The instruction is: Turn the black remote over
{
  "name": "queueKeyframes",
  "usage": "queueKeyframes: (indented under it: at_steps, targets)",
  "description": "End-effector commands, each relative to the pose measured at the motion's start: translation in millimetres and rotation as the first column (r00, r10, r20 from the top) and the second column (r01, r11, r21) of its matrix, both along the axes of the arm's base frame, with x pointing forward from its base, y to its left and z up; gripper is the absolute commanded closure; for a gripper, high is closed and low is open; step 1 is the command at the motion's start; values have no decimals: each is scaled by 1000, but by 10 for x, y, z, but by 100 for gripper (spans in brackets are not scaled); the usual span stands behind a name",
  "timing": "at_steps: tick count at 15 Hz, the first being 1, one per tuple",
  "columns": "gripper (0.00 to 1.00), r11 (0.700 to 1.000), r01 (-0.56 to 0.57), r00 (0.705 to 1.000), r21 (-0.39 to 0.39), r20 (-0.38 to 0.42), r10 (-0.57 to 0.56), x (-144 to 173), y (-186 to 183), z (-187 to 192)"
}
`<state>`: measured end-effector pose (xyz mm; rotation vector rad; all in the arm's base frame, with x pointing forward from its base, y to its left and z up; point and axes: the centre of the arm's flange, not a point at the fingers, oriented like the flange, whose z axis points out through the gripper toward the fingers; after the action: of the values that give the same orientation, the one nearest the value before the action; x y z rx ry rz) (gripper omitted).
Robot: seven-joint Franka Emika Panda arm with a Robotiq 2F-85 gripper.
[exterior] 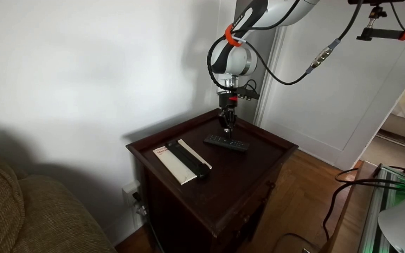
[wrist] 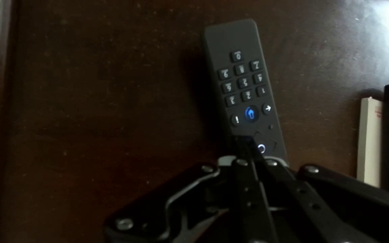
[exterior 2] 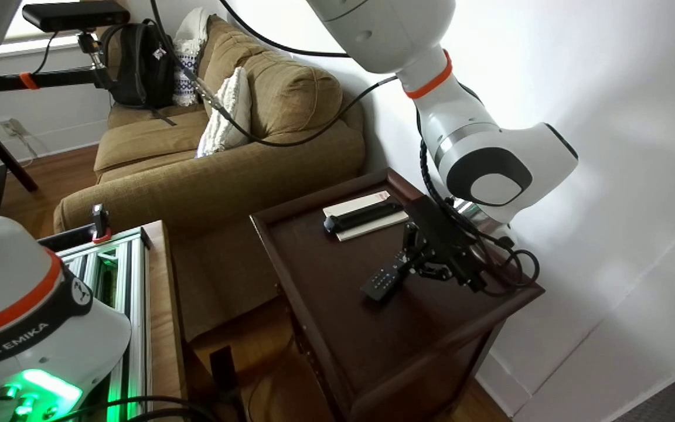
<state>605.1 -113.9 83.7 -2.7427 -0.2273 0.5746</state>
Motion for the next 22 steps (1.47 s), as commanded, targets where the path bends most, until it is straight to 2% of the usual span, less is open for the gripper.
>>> queueKeyframes:
  at_steps: [1,3,7,11,13,18,19,20,22]
  targets:
    - [100,999,-36,999,-4,-20,36,1,-18,50]
    - [73,998,-57,998,4,-16,57,-2,-20,64]
    - [45,993,-114,993,32,13,113,-30,-12,163]
    - [14,974,-217,976,63,28,215,44,71,13]
    - [1,963,-255,967,88,24,254,52,145,-58]
    - [1,950,-286,957,126,-1,289,34,294,-230]
    - [24,949,-288,957,128,-5,291,32,316,-248]
    - [27,949,-290,956,125,-7,293,31,322,-280]
    - [42,949,-290,956,121,-10,294,40,313,-301]
